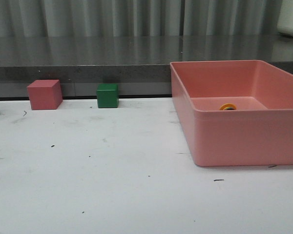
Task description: Place and stand button with both arms
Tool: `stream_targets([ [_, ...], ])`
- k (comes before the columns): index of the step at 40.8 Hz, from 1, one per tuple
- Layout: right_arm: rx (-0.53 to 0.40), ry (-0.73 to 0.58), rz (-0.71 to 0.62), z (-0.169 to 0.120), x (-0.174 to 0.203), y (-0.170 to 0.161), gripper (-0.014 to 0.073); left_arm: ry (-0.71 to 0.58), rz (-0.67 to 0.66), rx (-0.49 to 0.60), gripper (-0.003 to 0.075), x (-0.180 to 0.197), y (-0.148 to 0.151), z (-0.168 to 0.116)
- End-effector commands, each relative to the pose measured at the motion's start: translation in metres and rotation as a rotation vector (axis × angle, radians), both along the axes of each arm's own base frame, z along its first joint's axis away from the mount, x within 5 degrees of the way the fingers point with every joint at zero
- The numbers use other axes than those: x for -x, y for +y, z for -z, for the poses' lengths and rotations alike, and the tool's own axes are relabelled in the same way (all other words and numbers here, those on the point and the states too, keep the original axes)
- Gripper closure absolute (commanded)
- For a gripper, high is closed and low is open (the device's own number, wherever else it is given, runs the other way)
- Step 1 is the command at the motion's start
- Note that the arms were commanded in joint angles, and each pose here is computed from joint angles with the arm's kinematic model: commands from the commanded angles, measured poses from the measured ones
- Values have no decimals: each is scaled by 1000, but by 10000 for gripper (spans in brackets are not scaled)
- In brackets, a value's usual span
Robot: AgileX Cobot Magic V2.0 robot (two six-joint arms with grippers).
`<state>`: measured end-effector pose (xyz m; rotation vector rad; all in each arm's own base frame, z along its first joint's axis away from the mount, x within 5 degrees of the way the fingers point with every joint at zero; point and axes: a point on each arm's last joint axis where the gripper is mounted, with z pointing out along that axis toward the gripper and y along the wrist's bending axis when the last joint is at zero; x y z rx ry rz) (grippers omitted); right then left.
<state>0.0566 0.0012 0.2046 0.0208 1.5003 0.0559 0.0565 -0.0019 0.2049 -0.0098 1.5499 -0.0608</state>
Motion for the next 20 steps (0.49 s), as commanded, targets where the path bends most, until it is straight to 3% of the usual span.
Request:
stream_targets([
  [1,9,-103,8,-9,3,-1,663,-87,-3,18,740,1,0,-3],
  [20,9,-103,8,-9,3,-1,663,-92,-3,18,740,1,0,-4],
])
